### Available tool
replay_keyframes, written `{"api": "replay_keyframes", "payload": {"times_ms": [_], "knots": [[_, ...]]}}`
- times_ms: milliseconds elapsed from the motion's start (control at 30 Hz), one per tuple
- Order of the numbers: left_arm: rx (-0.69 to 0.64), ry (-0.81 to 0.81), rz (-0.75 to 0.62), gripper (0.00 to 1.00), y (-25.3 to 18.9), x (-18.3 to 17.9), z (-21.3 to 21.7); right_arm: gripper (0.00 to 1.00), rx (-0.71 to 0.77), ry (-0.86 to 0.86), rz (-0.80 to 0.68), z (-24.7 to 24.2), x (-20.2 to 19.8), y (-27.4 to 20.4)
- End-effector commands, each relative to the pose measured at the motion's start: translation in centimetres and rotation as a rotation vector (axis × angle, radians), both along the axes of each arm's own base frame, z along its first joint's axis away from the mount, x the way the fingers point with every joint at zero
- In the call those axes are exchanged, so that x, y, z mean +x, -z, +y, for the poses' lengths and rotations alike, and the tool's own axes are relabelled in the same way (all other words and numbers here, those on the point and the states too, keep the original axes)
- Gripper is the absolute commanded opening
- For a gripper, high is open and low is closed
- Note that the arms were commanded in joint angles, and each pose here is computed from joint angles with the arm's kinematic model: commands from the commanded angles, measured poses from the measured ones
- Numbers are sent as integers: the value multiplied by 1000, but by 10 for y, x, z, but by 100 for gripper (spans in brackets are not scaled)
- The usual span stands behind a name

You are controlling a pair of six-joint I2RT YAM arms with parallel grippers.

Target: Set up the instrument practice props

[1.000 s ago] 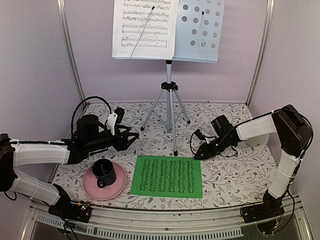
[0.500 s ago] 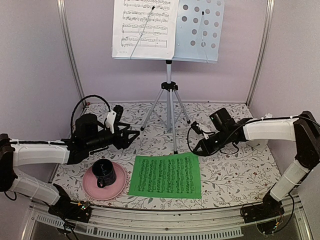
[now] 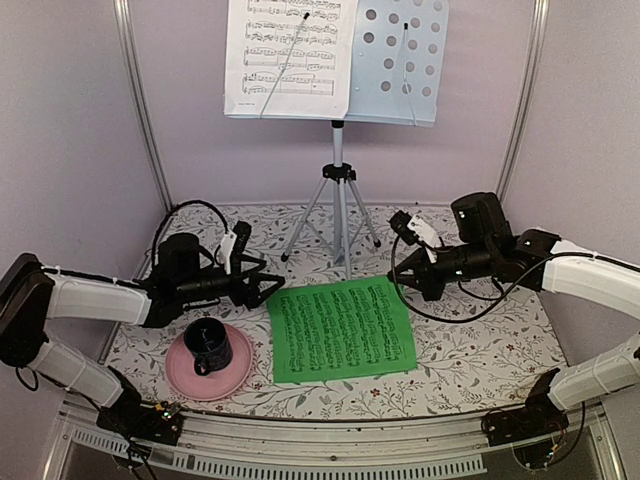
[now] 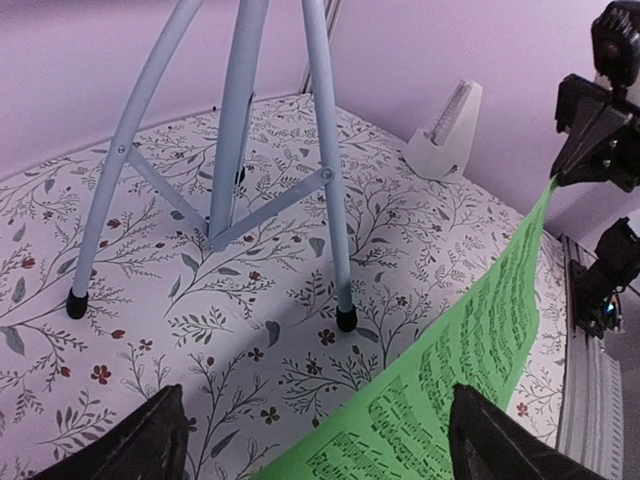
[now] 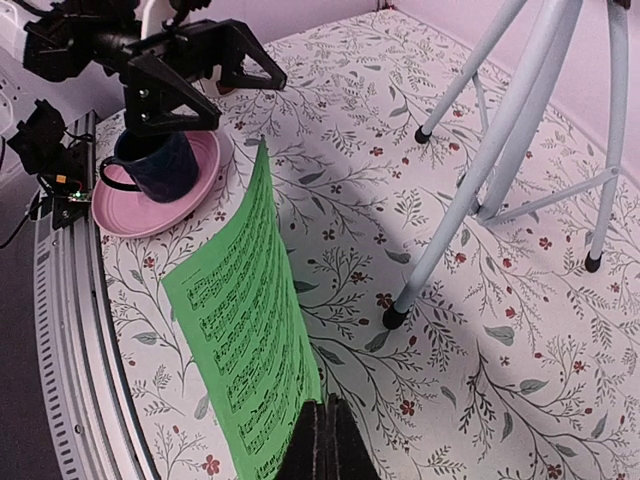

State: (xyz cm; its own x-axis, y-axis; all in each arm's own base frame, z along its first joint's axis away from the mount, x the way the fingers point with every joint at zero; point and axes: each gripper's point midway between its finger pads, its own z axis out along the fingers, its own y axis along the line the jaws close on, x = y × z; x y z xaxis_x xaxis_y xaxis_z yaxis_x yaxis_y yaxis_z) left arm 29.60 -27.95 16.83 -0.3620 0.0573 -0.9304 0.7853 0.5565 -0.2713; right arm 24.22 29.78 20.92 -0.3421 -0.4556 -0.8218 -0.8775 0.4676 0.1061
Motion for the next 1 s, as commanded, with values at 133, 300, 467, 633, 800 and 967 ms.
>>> {"api": "replay_keyframes", "payload": {"times_ms": [133,300,467,633,800,967], "knots": [[-14,47,-108,91,1,-13,14,0,4,-45,-199,-12,-15,-39],[-71,161,-162,81,-5,-37,8,0,33,-45,-273,-19,-19,-62],[-149,270,-220,46,-23,-62,-4,0,38,-28,-303,-25,-20,-68],[-217,315,-224,6,-37,-68,-17,0,85,-21,-344,-27,-22,-82],[-223,286,-275,0,-56,-66,-17,0,59,24,-348,-33,-17,-80],[-99,213,-271,0,-74,-45,-21,51,-16,47,-317,-35,-8,-70]]}}
